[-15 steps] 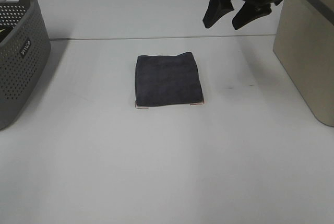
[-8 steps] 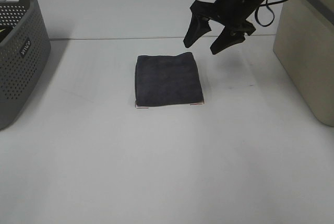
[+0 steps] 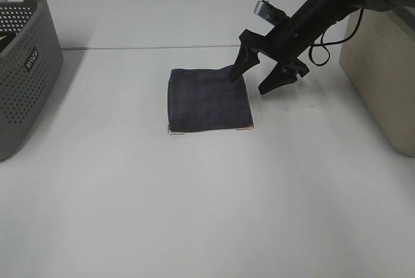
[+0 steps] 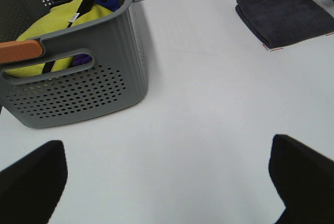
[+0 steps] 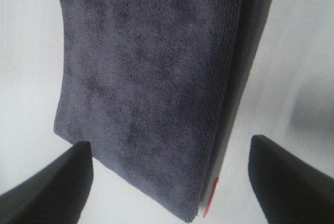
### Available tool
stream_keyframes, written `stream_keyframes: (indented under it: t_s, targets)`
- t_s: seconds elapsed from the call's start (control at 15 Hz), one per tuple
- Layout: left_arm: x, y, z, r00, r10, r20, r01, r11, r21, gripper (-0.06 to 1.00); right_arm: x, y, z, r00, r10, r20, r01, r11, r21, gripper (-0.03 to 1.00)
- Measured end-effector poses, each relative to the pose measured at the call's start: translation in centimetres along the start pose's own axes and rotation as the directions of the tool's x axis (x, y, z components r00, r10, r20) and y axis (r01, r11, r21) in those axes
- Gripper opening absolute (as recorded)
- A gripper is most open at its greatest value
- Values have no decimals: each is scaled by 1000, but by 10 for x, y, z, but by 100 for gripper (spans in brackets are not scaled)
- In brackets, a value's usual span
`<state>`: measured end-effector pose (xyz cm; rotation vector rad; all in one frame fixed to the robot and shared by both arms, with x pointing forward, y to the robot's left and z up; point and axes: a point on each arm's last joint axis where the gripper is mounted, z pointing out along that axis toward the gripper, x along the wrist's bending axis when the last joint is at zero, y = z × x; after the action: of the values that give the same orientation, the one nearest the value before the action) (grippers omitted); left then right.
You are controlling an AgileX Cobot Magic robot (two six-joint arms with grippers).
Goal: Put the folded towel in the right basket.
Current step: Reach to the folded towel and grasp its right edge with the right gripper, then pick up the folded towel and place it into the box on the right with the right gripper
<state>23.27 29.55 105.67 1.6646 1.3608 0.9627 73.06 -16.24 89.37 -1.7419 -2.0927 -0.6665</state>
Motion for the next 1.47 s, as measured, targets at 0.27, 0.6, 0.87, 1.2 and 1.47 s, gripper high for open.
stream_keyframes:
  t_s: [0.27,0.6,0.87,1.2,1.47]
  targets:
    - [0,0,0,1000,0,0,0,1000,0,99,-11,2,18,1000,-9,-3,9,1000,-23,75]
    - [0,0,0,1000,0,0,0,1000,0,99,-11,3,33,997,-2,-77,-1,999,-39,75]
    - [0,0,0,1000,0,0,0,1000,0,99,-6,0,48,996,-36,-82,34,999,-24,36]
    - [0,0,0,1000,0,0,0,1000,0,99,-5,0,49,996,-36,-81,34,999,-22,5]
    - [0,0,0,1000,0,0,0,1000,0,99,23,9,3,992,-111,-63,104,989,-106,5]
